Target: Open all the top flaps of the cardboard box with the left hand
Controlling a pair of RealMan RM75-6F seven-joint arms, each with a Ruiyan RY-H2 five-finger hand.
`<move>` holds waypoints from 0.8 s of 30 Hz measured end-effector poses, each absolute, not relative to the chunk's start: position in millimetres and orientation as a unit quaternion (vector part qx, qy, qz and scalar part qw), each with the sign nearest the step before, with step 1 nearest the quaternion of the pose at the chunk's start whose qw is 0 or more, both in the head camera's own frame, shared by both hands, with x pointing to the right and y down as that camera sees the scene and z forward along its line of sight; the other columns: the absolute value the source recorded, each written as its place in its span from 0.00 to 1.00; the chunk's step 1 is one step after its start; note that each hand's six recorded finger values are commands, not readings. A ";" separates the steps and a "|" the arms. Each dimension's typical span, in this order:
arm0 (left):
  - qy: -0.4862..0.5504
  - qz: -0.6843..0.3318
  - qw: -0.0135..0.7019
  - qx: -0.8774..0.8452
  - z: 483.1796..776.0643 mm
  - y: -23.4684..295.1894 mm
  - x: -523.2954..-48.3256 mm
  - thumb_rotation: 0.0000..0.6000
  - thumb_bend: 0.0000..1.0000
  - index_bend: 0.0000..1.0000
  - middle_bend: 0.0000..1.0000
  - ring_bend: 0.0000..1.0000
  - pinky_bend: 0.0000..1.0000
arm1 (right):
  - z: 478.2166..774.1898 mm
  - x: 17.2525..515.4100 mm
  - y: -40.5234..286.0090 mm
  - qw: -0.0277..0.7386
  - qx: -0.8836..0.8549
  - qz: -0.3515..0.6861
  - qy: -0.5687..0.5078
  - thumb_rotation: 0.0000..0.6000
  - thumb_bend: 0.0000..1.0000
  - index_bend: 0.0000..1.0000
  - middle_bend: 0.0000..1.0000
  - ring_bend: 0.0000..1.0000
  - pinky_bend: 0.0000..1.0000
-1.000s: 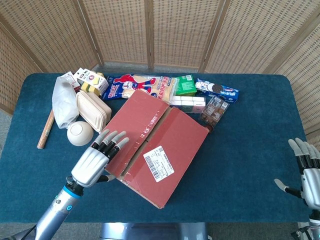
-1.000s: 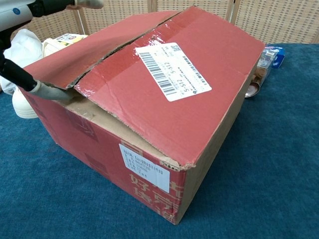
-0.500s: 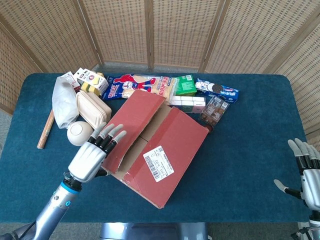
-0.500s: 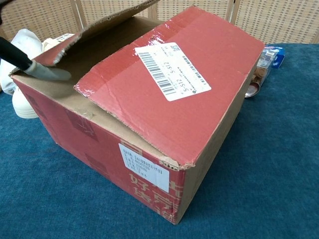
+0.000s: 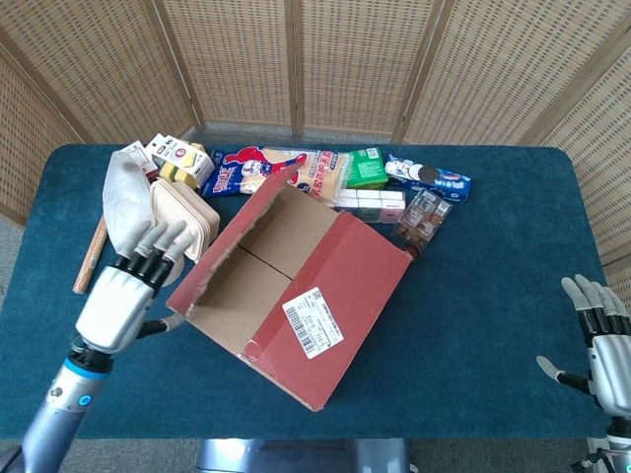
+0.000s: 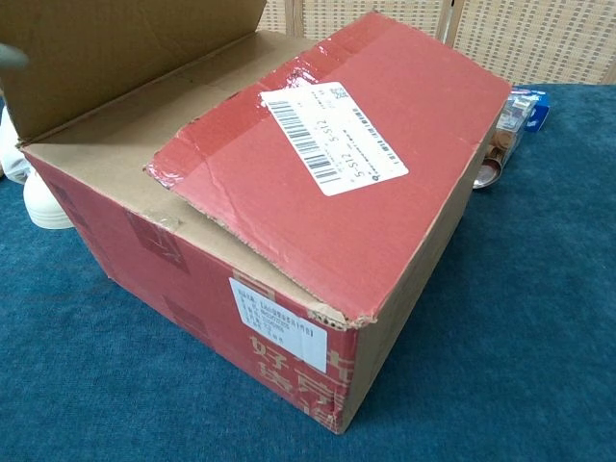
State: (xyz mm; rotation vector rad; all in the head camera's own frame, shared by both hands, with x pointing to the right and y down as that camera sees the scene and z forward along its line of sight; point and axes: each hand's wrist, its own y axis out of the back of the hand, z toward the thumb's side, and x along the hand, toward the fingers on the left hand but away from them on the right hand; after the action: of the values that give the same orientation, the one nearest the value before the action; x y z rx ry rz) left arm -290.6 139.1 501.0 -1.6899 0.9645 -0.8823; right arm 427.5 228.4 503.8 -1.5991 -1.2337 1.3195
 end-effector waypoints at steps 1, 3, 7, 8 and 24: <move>0.402 -0.363 0.480 -0.690 498.5 137.4 -296.1 1.00 0.44 0.00 0.00 0.00 0.00 | 504.3 427.4 228.3 0.357 -0.619 0.512 -0.477 1.00 0.00 0.00 0.00 0.00 0.00; 0.413 -0.365 0.477 -0.685 494.7 135.6 -304.4 1.00 0.44 0.00 0.00 0.00 0.00 | 505.3 427.1 228.2 0.356 -0.620 0.513 -0.476 1.00 0.00 0.00 0.00 0.00 0.00; 0.435 -0.367 0.469 -0.676 488.0 133.0 -320.3 1.00 0.44 0.01 0.00 0.00 0.00 | 507.3 426.5 228.2 0.354 -0.621 0.515 -0.473 1.00 0.00 0.00 0.00 0.00 0.00; 0.440 -0.368 0.467 -0.673 486.9 132.2 -324.4 1.00 0.44 0.01 0.00 0.00 0.00 | 507.4 426.5 228.2 0.353 -0.622 0.515 -0.473 1.00 0.00 0.00 0.00 0.00 0.00; 0.465 -0.391 0.433 -0.665 505.7 116.2 -368.0 1.00 0.43 0.01 0.00 0.00 0.00 | 511.7 425.8 227.5 0.349 -0.623 0.521 -0.468 1.00 0.00 0.00 0.00 0.00 0.00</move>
State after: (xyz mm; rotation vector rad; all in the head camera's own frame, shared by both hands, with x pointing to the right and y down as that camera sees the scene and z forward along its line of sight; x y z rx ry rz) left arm -368.0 116.2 505.7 -1.6578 1.1585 -0.9746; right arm 425.8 227.5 511.7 -1.6133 -1.2128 1.3496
